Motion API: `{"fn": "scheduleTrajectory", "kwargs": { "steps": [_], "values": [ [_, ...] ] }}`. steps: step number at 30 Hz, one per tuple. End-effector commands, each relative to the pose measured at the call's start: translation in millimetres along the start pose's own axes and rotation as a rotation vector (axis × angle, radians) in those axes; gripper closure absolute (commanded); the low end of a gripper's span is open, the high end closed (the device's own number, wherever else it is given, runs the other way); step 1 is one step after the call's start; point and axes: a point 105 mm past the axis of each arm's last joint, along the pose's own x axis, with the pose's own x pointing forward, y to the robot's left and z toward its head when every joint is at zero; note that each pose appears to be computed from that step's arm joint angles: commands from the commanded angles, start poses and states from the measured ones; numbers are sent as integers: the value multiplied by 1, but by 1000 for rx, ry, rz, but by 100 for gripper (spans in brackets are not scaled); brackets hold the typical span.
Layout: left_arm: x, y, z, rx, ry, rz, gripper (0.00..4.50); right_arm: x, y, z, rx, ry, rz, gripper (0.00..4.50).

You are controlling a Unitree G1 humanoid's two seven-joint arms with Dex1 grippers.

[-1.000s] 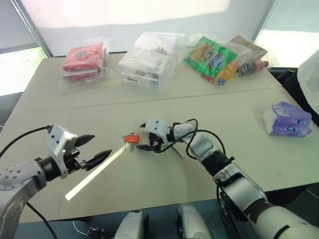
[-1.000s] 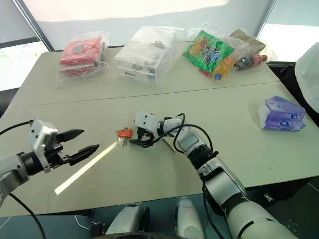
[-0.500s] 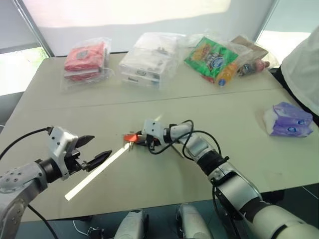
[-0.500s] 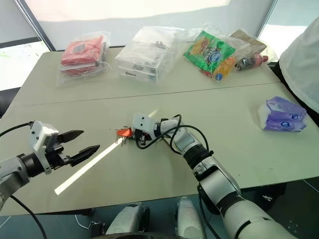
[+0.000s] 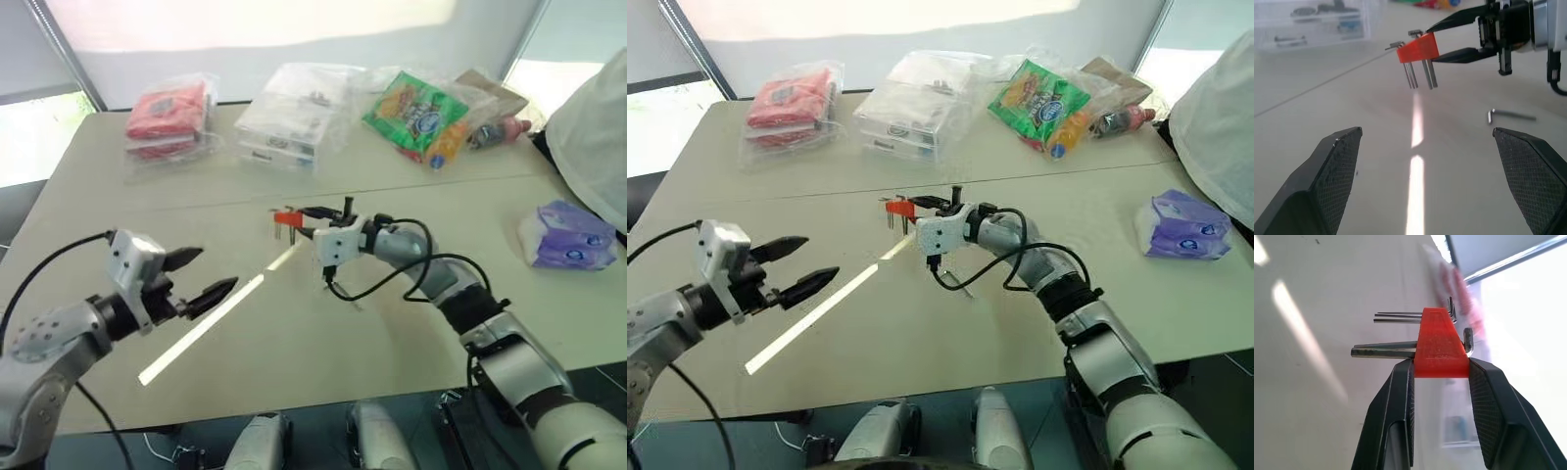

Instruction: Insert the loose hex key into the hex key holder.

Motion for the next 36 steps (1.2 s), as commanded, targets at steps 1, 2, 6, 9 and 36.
{"fn": "scheduleTrajectory", "kwargs": {
  "steps": [1,2,6,9,36],
  "values": [
    [11,-8,19,-34,-69,-104,0,-10,-37,27,-185,-126,-149,352],
    [14,-8,23,-42,-80,-121,0,-13,-40,29,-211,-141,-163,352],
    [27,-12,43,-80,-139,-229,0,-29,-58,43,-311,-221,-255,352],
    [32,-13,51,-90,-150,-277,0,-36,-64,51,-353,-270,-286,352],
    [50,-27,50,-13,-110,-397,0,-36,-46,68,-307,-402,-159,352]
  ]
}}
